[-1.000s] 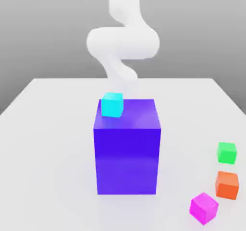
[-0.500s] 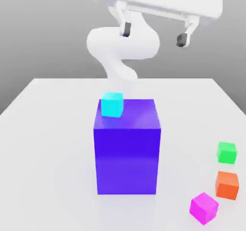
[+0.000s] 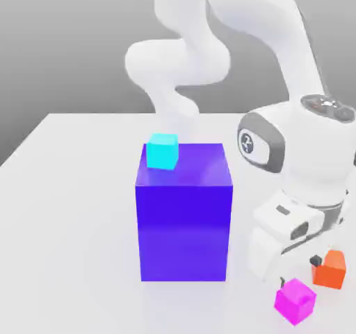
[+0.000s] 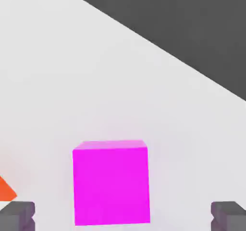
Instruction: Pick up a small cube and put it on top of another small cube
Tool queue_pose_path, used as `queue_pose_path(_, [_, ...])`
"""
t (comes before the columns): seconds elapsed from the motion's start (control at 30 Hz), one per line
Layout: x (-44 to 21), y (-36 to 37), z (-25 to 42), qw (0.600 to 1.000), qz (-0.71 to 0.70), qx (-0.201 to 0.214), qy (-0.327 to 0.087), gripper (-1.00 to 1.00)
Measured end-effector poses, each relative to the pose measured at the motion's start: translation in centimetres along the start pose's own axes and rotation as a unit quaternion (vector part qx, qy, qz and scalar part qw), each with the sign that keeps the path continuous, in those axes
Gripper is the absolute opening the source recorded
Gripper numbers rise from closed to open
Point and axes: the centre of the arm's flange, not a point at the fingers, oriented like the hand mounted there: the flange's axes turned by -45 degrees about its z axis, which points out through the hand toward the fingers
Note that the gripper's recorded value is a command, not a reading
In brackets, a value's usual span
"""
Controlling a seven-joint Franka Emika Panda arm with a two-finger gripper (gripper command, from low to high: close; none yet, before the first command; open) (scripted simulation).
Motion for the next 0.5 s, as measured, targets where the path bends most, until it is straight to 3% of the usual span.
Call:
queue_pose_path(0.23, [0.1, 0.4, 2.5, 1.000, -0.001, -0.012, 0.005, 0.00])
queue_pose_path(0.27, [0.1, 0.5, 2.6, 1.000, -0.001, -0.015, 0.006, -1.00])
queue_pose_path(0.5, [0.1, 0.5, 2.6, 1.000, -0.001, -0.015, 0.007, -1.00])
